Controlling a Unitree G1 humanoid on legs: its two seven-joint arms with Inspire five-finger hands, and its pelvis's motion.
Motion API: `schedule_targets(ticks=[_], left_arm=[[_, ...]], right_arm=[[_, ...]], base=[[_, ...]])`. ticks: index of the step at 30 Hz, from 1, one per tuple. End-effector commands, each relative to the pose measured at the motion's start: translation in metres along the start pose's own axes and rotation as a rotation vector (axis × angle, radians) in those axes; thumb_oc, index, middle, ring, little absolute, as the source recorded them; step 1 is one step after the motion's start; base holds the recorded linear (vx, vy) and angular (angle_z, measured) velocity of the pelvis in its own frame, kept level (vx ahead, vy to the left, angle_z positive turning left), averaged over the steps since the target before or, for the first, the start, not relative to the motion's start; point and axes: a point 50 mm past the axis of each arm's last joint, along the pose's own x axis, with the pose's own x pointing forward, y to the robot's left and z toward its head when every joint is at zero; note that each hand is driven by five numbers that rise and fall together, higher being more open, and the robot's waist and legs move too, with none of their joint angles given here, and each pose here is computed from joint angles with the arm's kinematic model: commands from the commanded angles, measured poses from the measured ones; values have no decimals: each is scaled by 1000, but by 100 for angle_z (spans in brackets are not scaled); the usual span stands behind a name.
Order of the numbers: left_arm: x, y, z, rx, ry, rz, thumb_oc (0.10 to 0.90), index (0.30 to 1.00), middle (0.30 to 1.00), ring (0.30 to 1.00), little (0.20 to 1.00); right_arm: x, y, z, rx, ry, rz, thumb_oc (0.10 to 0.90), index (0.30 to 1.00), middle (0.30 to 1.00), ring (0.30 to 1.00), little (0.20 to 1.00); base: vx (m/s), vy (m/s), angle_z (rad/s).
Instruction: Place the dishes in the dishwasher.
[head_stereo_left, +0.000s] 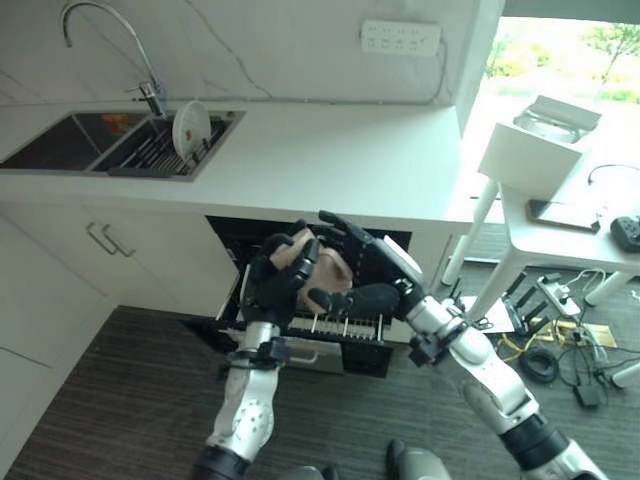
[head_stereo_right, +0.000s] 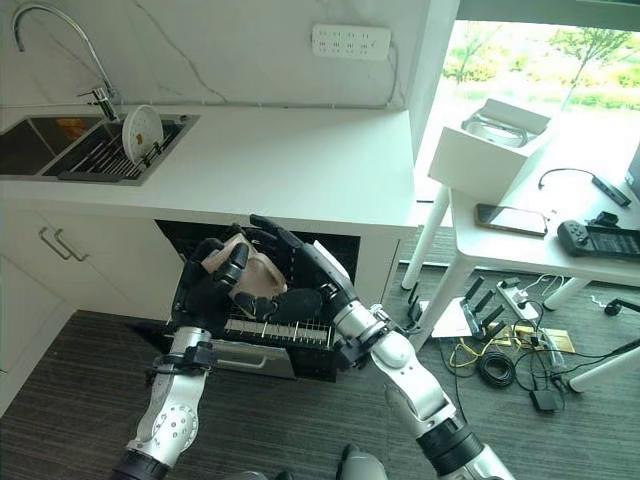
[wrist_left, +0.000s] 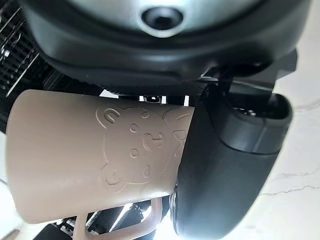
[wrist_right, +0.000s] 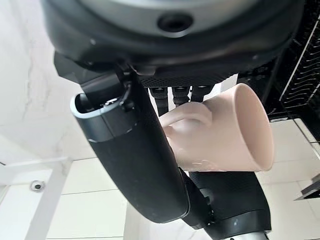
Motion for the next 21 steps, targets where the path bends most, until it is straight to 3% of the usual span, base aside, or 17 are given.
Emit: schedule_targets(ticks=[1, 21], left_arm=[[26, -48, 39, 118, -247, -300, 400, 300, 300, 300, 300], [30, -51, 51, 170, -346, -250, 400, 300, 300, 300, 300]], right_arm=[[24, 5, 24, 35, -131, 38, 800, 900, 900, 900, 900], [22, 6, 6, 88, -59, -45, 800, 900, 900, 900, 900]], base=[[-1, 6, 7], [0, 0, 0]])
